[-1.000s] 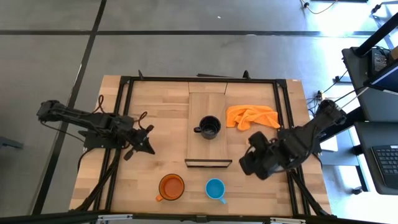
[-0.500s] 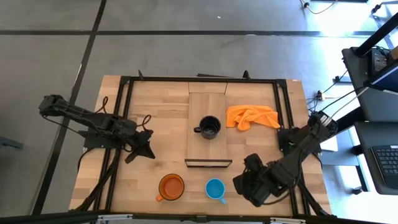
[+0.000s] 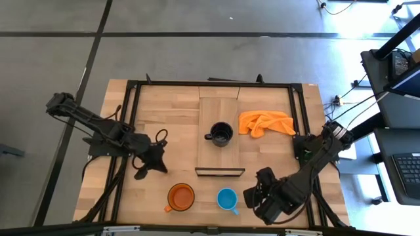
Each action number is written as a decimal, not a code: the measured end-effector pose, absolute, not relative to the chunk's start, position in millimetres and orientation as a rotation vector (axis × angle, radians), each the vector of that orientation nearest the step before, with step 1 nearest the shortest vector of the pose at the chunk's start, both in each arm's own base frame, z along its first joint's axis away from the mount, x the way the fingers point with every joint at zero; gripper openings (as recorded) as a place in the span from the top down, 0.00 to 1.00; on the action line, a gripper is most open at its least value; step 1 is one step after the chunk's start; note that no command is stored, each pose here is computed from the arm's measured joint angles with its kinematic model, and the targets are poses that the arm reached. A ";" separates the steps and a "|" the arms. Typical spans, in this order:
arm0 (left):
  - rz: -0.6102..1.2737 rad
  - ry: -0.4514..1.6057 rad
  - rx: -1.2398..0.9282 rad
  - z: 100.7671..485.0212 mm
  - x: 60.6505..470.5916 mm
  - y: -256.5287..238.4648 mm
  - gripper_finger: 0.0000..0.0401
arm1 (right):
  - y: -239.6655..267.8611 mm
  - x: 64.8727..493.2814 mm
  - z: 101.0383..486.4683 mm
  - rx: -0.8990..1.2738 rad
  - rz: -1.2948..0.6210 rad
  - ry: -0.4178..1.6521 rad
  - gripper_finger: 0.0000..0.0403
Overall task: Stack small to large cups/mugs on shelf
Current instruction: Put the orange mug on the shelf
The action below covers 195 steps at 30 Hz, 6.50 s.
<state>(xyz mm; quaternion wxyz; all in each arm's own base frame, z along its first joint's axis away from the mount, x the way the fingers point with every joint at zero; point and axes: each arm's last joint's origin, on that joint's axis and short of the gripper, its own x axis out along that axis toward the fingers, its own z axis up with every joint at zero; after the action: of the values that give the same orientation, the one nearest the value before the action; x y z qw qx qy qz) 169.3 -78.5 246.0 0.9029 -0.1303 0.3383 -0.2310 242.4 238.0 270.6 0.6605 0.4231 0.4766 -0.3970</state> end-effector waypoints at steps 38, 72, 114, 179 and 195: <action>-0.228 0.744 -0.787 241.2 211.6 -108.4 0.80 | 230.0 237.0 270.6 0.773 -0.909 1.067 0.35; 0.062 1.112 -0.581 206.0 236.9 -175.8 0.70 | 220.3 230.4 272.0 0.639 -0.978 1.059 0.35; 0.352 1.151 -0.155 345.5 215.6 14.1 0.97 | 226.5 233.7 270.4 0.843 -1.016 1.119 0.35; 0.152 1.010 -0.070 291.6 384.1 229.3 0.96 | 247.2 296.8 232.5 1.163 -0.881 0.828 0.49; 0.129 0.989 -0.084 284.7 388.2 233.7 0.96 | 252.2 302.4 229.8 1.198 -0.831 0.841 0.49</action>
<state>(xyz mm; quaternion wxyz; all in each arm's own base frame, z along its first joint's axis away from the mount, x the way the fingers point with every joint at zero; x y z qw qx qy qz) 388.2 233.7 284.7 0.8773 -0.0403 0.4743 0.0619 302.4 252.2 229.8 0.6662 0.5307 0.3726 -0.3683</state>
